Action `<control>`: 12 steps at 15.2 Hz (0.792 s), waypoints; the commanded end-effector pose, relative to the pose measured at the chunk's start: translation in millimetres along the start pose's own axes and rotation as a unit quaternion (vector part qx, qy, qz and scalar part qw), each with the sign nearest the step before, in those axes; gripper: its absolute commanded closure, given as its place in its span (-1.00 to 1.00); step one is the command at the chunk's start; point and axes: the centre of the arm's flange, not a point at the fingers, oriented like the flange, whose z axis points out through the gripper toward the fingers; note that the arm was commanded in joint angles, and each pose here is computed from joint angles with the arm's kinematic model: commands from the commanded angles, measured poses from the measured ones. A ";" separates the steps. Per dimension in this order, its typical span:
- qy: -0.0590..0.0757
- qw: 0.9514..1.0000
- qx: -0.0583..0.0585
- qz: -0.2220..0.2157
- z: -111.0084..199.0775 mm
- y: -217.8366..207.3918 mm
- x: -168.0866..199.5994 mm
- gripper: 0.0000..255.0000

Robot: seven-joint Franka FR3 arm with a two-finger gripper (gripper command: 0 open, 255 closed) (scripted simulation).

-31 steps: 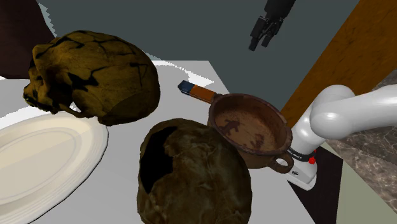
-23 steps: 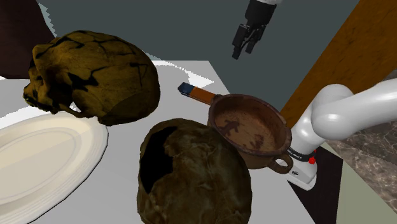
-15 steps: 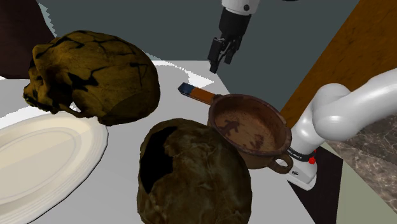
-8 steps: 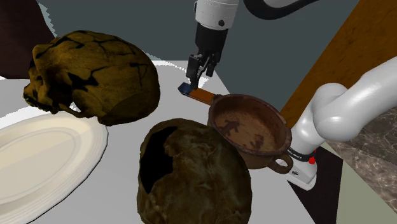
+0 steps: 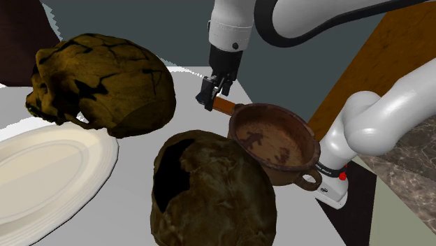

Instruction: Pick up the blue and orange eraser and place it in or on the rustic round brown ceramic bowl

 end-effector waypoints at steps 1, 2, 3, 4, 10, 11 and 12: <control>0.000 1.000 0.000 0.000 3.2 -0.1 -0.2 -1.00; 0.000 1.000 0.000 0.000 3.2 -0.1 -0.2 -1.00; 0.000 1.000 0.000 0.000 3.2 -0.1 -0.2 -1.00; 0.000 1.000 0.000 0.000 3.2 -0.1 -0.2 -1.00; 0.000 1.000 0.000 0.000 2.9 0.1 -0.2 1.00; 0.000 1.000 0.000 0.000 3.1 0.9 -0.3 1.00; 0.000 1.000 0.000 0.000 3.0 1.1 0.4 1.00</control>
